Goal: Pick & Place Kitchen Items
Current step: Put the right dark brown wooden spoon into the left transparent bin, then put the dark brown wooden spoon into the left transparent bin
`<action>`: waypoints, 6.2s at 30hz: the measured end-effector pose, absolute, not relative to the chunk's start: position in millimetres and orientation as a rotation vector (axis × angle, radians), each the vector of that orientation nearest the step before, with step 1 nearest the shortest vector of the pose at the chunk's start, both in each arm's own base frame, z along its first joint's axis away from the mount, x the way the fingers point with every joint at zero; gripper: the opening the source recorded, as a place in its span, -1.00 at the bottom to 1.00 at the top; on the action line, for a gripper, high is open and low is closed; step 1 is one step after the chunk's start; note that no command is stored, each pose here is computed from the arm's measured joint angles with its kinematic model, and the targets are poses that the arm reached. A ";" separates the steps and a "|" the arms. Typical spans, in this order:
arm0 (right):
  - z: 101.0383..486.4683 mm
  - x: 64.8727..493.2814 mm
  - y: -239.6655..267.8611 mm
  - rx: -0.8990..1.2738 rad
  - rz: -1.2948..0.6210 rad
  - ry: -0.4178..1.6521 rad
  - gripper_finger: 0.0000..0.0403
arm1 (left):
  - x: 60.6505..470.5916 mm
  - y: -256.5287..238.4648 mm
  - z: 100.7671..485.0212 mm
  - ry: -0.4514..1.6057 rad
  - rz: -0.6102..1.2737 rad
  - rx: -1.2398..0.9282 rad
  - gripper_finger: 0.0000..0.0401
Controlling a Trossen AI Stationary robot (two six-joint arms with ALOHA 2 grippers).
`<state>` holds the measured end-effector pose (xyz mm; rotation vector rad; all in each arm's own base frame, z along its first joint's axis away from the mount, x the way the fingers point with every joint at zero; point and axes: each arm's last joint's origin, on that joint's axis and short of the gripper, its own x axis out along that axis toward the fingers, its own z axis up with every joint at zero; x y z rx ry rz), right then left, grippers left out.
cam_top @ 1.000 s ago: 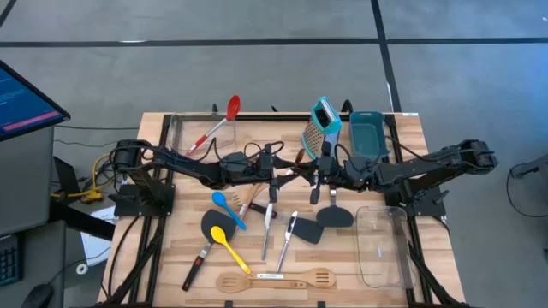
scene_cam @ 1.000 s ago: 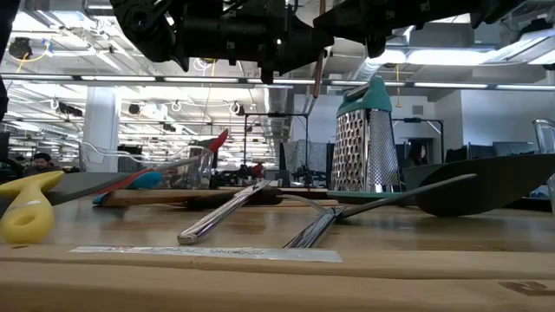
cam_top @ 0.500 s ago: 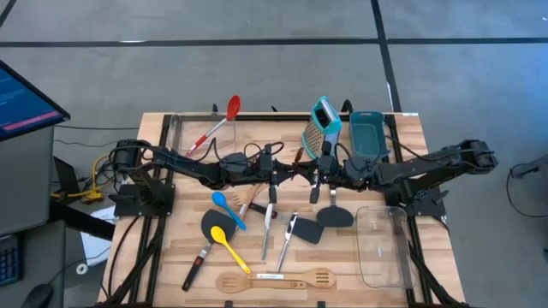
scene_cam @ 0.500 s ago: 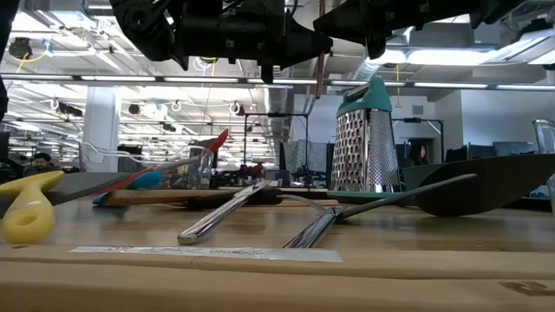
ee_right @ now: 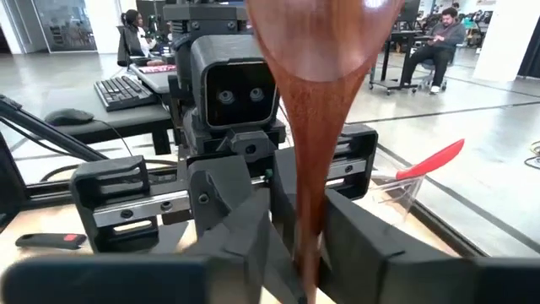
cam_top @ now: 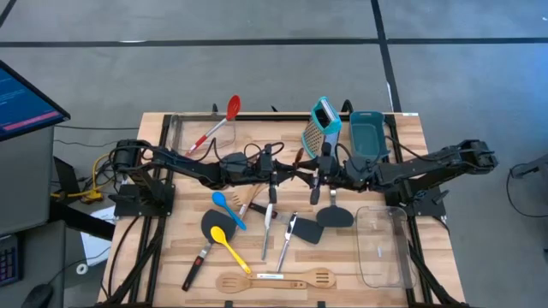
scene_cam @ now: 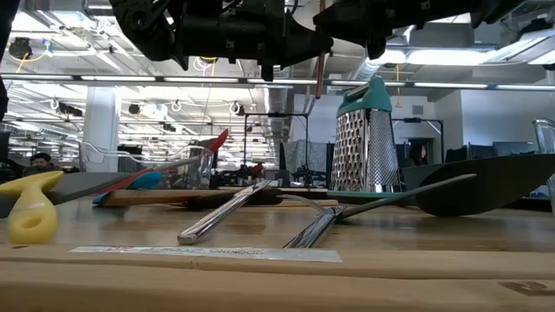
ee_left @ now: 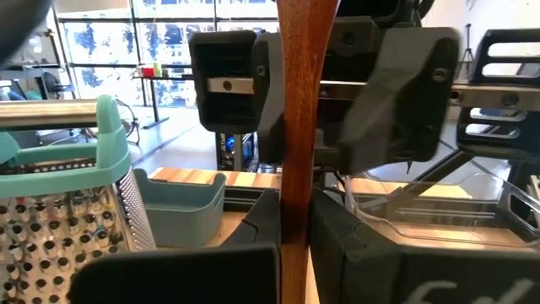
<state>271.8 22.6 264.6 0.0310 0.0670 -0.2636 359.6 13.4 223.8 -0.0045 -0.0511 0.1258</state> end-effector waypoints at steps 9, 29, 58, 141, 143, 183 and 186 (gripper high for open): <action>278.8 252.3 20.3 0.025 -0.268 0.090 0.15 | 359.5 15.4 223.6 -0.049 0.131 0.007 -0.98; 293.2 202.7 31.9 0.089 -0.199 0.209 -0.12 | 271.2 75.4 277.2 0.394 0.567 0.144 -0.98; 273.9 220.6 35.5 0.084 -0.210 0.298 -0.47 | 153.8 136.1 205.2 0.640 1.348 -0.038 -0.97; 279.4 222.2 35.8 0.108 -0.206 0.239 -0.47 | 181.2 110.1 196.8 0.303 0.791 -0.030 -0.99; 279.6 222.2 35.8 0.136 -0.210 0.235 -0.47 | 184.2 105.9 197.8 0.291 0.754 -0.027 -0.98; 279.2 222.1 35.8 0.163 -0.214 0.236 -0.47 | 211.4 12.0 197.7 0.306 0.423 -0.033 -0.99; 279.1 222.1 35.7 0.162 -0.214 0.236 -0.47 | 216.8 9.9 209.8 0.322 0.413 -0.028 -0.99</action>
